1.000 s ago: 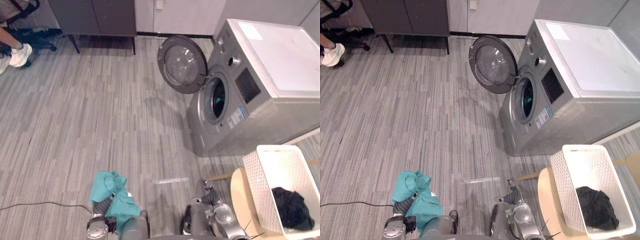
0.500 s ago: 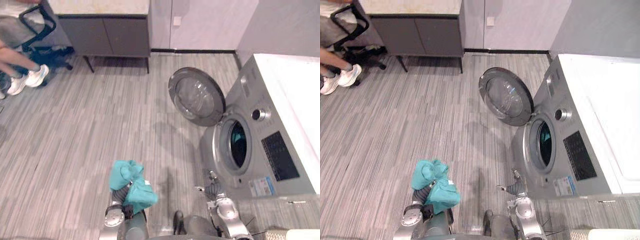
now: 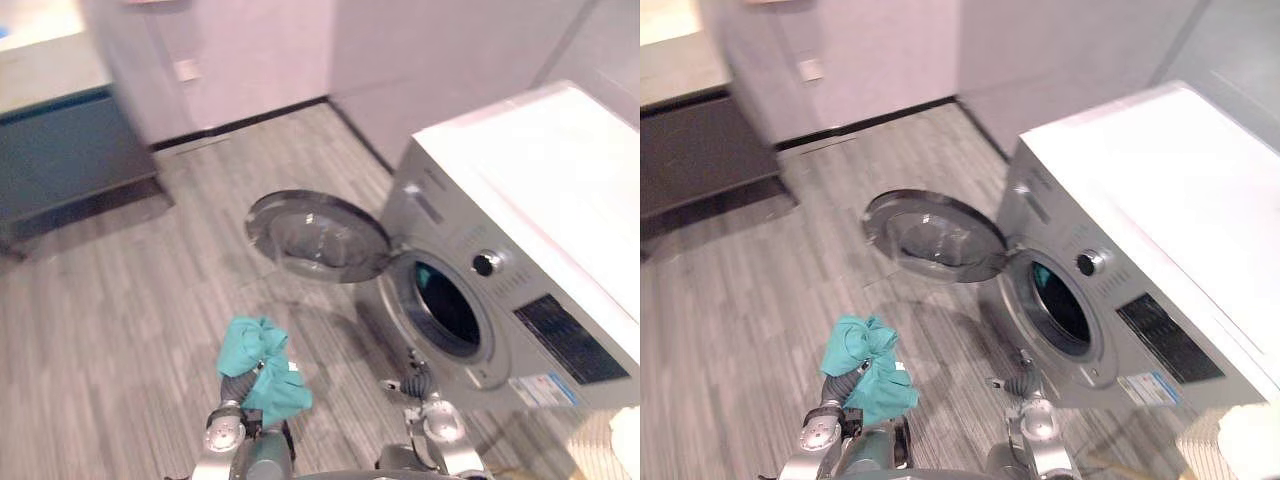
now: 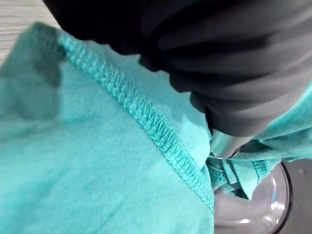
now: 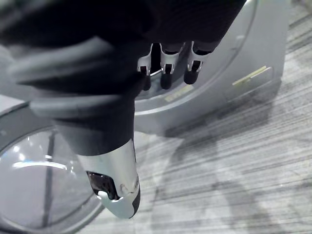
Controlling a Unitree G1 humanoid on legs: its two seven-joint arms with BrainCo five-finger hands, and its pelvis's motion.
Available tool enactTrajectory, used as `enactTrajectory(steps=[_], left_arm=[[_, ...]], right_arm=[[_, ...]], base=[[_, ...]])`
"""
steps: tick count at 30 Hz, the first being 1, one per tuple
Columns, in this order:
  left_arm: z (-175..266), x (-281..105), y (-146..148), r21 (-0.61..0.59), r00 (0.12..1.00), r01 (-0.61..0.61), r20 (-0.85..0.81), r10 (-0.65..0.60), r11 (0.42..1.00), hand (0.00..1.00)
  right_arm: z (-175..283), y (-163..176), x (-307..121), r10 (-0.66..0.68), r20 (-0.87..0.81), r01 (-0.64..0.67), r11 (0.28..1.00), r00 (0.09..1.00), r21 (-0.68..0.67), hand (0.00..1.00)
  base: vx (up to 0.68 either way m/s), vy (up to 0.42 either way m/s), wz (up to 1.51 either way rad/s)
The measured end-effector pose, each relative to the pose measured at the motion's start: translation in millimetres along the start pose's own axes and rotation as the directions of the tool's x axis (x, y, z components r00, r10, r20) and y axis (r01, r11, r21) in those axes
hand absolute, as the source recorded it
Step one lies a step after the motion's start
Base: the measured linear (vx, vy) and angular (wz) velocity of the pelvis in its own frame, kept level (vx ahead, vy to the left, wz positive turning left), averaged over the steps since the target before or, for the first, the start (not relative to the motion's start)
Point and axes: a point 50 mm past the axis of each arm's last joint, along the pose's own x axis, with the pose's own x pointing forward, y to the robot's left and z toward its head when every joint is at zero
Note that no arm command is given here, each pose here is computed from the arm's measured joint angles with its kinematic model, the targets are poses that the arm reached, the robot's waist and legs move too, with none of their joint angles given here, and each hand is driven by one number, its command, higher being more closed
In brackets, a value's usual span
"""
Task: Pick up the laundry basket with both hands and put the clothes into the washing machine.
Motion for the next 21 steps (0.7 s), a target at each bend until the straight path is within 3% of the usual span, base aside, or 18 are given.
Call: enactTrajectory(steps=[5,8,13,21], left_arm=[[-9,4,25,0.027,0.997,-0.066,-0.042,0.067,0.997,1.0],[-1,11,15,0.02,0.999,-0.038,-0.03,0.039,0.999,1.0],[-5,9,7,0.029,0.999,0.012,-0.048,-0.011,0.999,1.0],[-2,11,-10,0.003,0.997,0.065,-0.05,-0.065,0.998,1.0]], right_arm=[[14,-1,13,0.024,0.027,-0.022,0.998,0.999,-0.065,0.0],[5,-24,13,-0.025,0.007,0.025,0.994,1.0,-0.107,0.0],[-21,-34,3,-0.046,-0.075,0.037,0.991,0.996,-0.125,0.0],[-45,-54,-1,-0.149,-0.194,0.14,0.988,0.97,-0.06,0.0]], base=[[0.17,0.026,-1.61],[0.14,-0.092,-1.01],[0.15,-0.048,-1.08],[0.18,0.156,-1.12]])
